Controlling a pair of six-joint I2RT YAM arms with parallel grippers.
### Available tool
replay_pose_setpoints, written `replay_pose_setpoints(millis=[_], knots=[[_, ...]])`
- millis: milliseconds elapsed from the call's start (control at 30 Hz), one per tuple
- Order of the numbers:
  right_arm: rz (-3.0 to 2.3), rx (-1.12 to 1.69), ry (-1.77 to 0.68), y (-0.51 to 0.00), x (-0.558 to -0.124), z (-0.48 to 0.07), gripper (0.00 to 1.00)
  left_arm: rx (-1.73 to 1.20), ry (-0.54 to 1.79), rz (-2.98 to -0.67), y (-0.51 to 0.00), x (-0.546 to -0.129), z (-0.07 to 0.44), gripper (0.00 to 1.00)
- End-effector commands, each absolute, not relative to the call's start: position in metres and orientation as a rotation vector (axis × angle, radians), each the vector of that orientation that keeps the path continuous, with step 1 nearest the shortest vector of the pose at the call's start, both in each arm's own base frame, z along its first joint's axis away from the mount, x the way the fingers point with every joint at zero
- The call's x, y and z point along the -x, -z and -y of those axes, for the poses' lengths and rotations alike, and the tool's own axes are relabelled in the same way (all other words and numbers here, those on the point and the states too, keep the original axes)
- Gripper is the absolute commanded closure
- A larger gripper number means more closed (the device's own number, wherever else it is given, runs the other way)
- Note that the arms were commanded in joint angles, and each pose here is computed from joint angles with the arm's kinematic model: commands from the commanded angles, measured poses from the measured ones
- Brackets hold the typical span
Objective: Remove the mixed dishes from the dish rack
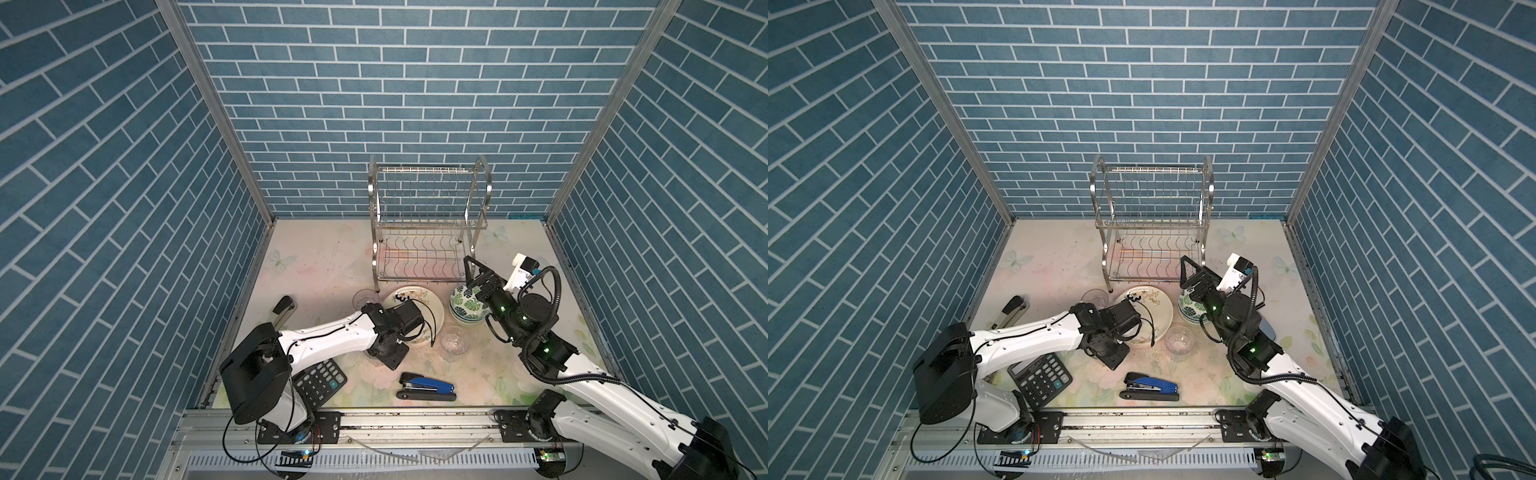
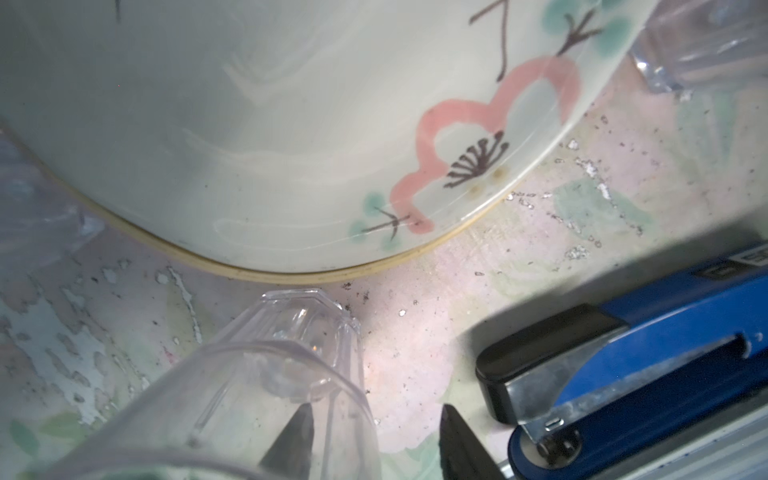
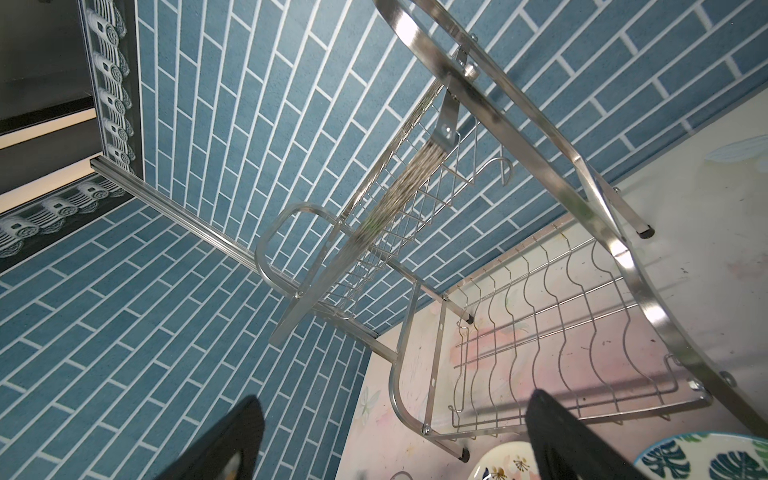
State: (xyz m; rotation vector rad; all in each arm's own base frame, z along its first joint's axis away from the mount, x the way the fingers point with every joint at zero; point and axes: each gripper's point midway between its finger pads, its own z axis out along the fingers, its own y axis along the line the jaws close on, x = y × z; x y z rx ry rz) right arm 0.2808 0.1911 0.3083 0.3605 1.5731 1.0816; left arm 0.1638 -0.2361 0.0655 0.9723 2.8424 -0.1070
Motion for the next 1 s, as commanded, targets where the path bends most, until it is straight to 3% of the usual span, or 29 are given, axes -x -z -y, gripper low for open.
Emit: replay_pose_setpoints(millis=[0, 467, 600, 633, 667, 967], knots=[[-1.552, -0.385, -1.073, -0.308, -0.28, -0.183, 0.01, -0.939, 0.14, -2.791, -0.088, -0.172, 0.24, 0.44], [-1.581, -0.39, -1.035, -0.301, -0.282, -0.181, 0.01, -0.768, 0.263, -2.588, -0.169, -0.178, 0.226, 0.32], [-1.609, -0.359, -0.962, -0.303, -0.283, -0.178, 0.02, -0.698, 0.253, -2.493, -0.191, -0.186, 0.214, 0.18], [-1.622, -0.346, -0.933, -0.303, -0.284, -0.177, 0.02, -0.675, 0.248, -2.466, -0.196, -0.189, 0.212, 0.04], [-1.638, -0.33, -0.899, -0.303, -0.284, -0.176, 0.01, -0.656, 0.249, -2.438, -0.2, -0.191, 0.209, 0.0], [-1.719, -0.184, -0.604, -0.304, -0.281, -0.154, 0.01, -0.361, 0.205, -2.139, -0.251, -0.223, 0.177, 0.0]])
